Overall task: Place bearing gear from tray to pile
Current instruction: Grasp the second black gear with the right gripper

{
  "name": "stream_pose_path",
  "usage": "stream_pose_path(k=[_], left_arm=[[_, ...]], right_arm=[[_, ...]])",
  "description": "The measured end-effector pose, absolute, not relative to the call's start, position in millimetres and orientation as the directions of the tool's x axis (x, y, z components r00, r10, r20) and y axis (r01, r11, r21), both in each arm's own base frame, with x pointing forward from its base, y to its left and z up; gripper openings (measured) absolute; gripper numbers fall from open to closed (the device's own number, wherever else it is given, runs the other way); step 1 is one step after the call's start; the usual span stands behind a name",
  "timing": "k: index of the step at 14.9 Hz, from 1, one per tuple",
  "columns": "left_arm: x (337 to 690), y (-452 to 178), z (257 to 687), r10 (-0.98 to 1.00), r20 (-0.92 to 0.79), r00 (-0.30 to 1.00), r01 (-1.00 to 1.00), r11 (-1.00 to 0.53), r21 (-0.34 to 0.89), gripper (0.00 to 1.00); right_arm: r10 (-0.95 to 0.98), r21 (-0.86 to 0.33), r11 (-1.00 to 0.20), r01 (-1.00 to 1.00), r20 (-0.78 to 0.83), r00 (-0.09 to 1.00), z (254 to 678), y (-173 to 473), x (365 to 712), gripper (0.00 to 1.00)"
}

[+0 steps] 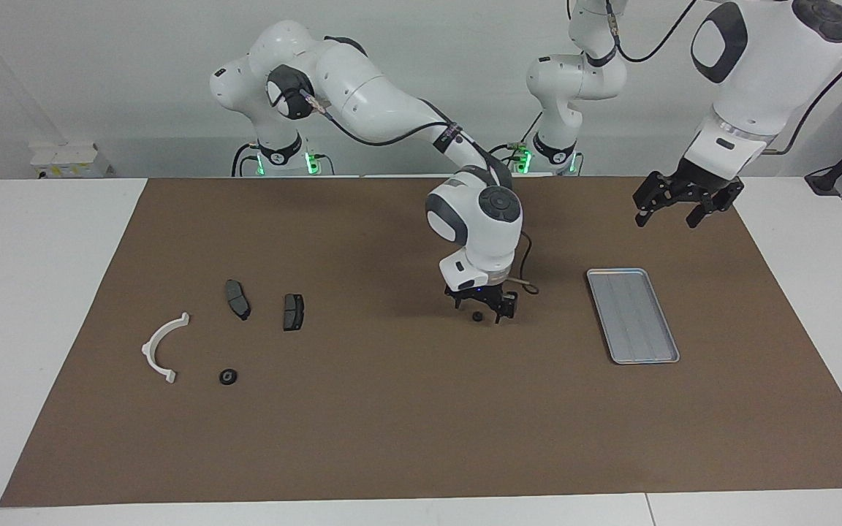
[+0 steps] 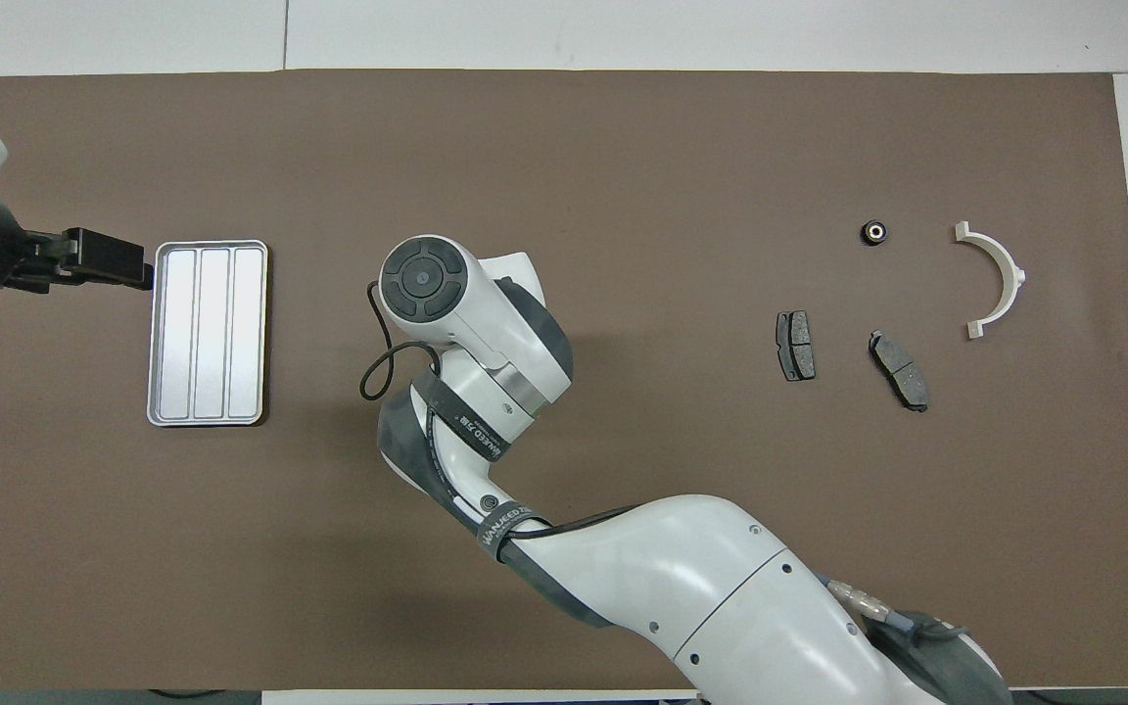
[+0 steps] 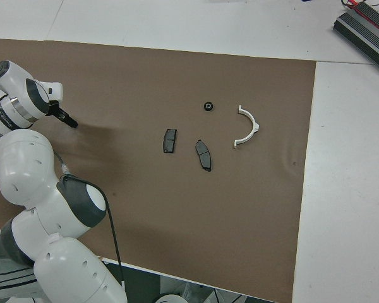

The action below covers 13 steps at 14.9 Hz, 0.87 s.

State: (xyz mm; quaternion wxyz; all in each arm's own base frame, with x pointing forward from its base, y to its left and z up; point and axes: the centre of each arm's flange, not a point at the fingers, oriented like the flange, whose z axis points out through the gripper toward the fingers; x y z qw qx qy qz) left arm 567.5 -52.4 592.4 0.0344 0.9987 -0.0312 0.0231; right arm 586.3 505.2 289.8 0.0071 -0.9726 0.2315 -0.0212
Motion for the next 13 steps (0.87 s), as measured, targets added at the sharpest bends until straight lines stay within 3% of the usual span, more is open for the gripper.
stream_pose_path(k=[4,5,10,11,13], left_arm=[[565,-35,593,-0.06,0.057,0.997,-0.062,-0.997,0.044,1.0],[564,-32,593,-0.066,0.058,0.996,-0.067,-0.997,0.027,1.0],[565,-33,594,-0.087,0.063,0.994,-0.085,-0.996,-0.03,1.0],[565,-32,594,-0.088,0.064,0.994,-0.086,-0.996,-0.035,1.0],[565,-32,594,-0.089,0.065,0.994,-0.086,-0.996,-0.037,1.0]], right_arm=[[-0.45,-0.026,-0.893,-0.45,0.039,0.892,286,506,587,0.91],[-0.45,-0.027,-0.893,-0.45,0.039,0.892,287,506,587,0.84],[-0.451,-0.032,-0.893,-0.45,0.041,0.892,290,506,587,0.29],[-0.451,-0.032,-0.893,-0.45,0.041,0.892,290,506,587,0.24],[-0.451,-0.032,-0.893,-0.45,0.041,0.892,290,506,588,0.24]])
